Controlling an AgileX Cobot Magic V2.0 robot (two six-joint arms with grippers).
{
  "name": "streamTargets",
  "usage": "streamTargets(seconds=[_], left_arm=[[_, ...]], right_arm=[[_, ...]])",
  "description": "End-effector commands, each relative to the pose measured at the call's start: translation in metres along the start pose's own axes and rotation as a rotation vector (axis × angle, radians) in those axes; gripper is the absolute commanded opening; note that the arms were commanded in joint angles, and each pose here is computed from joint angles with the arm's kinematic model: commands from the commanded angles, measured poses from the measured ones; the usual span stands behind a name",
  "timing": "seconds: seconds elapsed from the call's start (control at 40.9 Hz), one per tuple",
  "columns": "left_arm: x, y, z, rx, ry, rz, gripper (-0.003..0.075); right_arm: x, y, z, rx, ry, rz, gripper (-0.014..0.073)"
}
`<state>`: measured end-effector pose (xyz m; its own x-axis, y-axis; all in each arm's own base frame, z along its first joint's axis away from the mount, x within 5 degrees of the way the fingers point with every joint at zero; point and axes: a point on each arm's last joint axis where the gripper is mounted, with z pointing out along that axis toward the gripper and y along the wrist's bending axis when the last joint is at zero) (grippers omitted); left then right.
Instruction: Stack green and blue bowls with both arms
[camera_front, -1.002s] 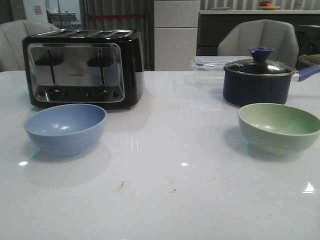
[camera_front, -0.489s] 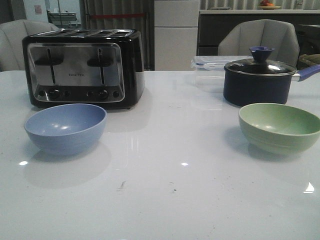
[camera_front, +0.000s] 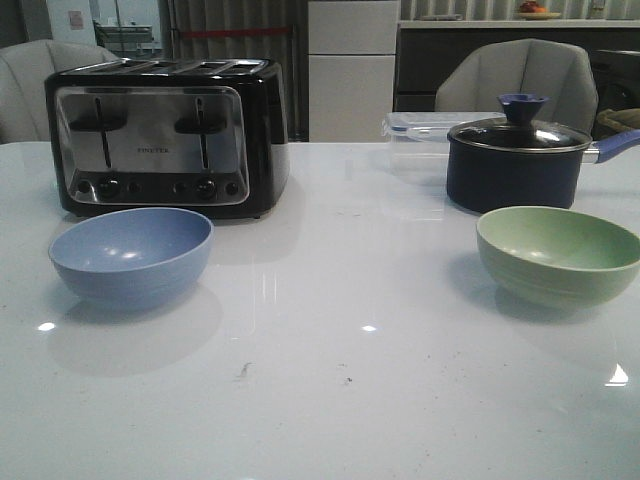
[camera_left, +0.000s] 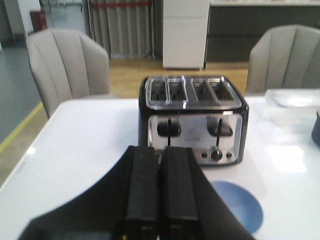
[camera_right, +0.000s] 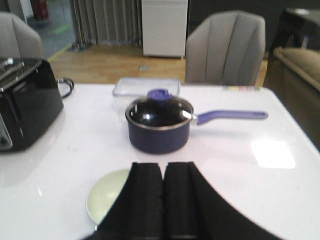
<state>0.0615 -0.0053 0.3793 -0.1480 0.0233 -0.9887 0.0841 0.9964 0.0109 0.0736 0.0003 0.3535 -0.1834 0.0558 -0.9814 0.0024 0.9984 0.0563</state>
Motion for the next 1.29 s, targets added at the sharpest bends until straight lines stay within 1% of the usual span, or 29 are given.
streamTargets(seconds=[0.0,0.122,0.22,0.415,0.464,0.489,0.537,0.66,0.684,0.708,0.757,0.831,0.977,1.099,1.197,1.27], left_arm=[[-0.007,0.0,0.014,0.007,0.039,-0.009,0.0093],[0.007,0.0,0.03,0.009,0.17,-0.009,0.0093],[0.019,-0.001,0.041,0.012,0.25,-0.013,0.0093],[0.029,-0.001,0.055,0.012,0.326,-0.014,0.0094],[0.03,-0.001,0.057,0.012,0.333,-0.014,0.0107],[0.03,-0.001,0.058,0.012,0.336,-0.014,0.0121],[0.03,-0.001,0.059,0.012,0.342,-0.014,0.0174],[0.03,-0.001,0.059,0.012,0.336,-0.014,0.0391],[0.03,-0.001,0.059,0.012,0.333,-0.014,0.042],[0.029,-0.001,0.059,0.012,0.331,-0.014,0.0451],[0.029,-0.001,0.06,0.012,0.327,-0.014,0.0481],[0.029,-0.001,0.06,0.012,0.324,-0.014,0.0475],[0.029,-0.001,0.06,0.012,0.324,-0.014,0.0475],[0.029,-0.001,0.06,0.012,0.324,-0.014,0.0475],[0.029,-0.001,0.06,0.012,0.324,-0.014,0.0475],[0.029,-0.001,0.06,0.012,0.324,-0.014,0.0475]], right_arm=[[-0.008,0.0,0.015,0.01,0.054,-0.016,0.0057],[0.002,0.0,0.039,0.02,0.201,-0.018,0.0057],[0.008,0.0,0.054,0.024,0.276,-0.019,0.0057],[0.023,-0.001,0.078,0.035,0.435,-0.022,0.0057],[0.026,-0.001,0.083,0.036,0.465,-0.022,0.0065],[0.028,-0.001,0.087,0.038,0.484,-0.023,0.0089],[0.031,-0.001,0.091,0.039,0.508,-0.023,0.0132],[0.038,-0.001,0.106,0.041,0.565,-0.025,0.0381],[0.04,-0.001,0.109,0.041,0.571,-0.025,0.0432],[0.04,-0.001,0.112,0.041,0.574,-0.025,0.0464],[0.041,-0.001,0.118,0.041,0.58,-0.025,0.0517],[0.039,-0.001,0.127,0.039,0.588,-0.021,0.0543],[0.03,0.0,0.154,0.04,0.613,-0.02,0.054],[0.022,0.0,0.182,0.044,0.646,0.019,0.054],[0.02,-0.003,0.204,0.053,0.697,0.04,0.054],[0.021,-0.005,0.222,0.039,0.752,0.04,0.054]])
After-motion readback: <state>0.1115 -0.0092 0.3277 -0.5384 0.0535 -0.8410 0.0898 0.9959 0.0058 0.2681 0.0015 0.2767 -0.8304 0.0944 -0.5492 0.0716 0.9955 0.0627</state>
